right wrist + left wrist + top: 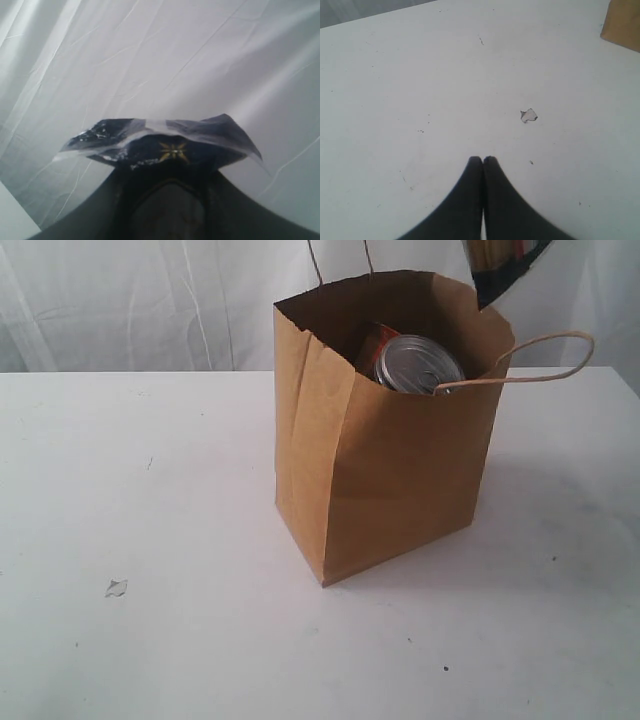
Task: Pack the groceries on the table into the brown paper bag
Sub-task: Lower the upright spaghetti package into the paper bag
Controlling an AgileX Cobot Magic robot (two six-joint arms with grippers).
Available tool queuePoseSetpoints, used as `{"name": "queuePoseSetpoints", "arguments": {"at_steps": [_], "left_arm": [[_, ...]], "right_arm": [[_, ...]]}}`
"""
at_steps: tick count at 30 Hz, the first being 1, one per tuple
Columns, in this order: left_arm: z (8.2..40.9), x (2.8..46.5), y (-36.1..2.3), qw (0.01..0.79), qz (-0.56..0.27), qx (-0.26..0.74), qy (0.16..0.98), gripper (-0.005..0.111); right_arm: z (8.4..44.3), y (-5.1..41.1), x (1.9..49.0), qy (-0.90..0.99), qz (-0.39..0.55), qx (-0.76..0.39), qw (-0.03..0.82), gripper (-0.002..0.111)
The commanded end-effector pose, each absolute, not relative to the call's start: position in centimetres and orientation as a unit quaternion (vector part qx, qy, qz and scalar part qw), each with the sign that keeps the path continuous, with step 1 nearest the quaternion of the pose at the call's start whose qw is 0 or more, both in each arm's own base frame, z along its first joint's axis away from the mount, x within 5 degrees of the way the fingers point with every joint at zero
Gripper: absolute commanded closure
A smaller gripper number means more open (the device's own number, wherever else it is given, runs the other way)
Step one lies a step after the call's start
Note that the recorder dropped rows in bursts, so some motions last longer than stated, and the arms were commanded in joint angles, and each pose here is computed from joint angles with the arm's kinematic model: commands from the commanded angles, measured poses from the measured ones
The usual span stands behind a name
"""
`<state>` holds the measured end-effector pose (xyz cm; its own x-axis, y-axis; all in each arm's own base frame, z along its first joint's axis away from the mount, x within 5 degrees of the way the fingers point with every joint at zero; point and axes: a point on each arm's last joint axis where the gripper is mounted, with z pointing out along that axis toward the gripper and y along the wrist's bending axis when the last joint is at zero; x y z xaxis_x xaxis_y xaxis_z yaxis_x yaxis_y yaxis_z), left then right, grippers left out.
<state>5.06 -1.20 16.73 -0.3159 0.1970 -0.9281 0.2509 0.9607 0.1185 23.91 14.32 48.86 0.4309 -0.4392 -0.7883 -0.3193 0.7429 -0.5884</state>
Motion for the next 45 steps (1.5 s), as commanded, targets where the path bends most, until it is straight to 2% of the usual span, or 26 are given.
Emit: {"name": "queuePoseSetpoints", "arguments": {"at_steps": [1, 30, 45], "left_arm": [[16.6, 5.0, -1.2, 0.568, -0.024, 0.135, 0.811, 0.107], [16.6, 5.0, -1.2, 0.568, -0.024, 0.135, 0.811, 0.107], [16.6, 5.0, -1.2, 0.568, -0.024, 0.135, 0.811, 0.107]], "right_arm": [[50.3, 14.8, 23.5, 0.476, -0.052, -0.349, 0.805, 0.108], [45.6, 18.8, 27.5, 0.513, -0.044, -0.403, 0.756, 0.108], [42.8, 19.7, 29.0, 0.592, 0.015, -0.386, 0.707, 0.108]]}}
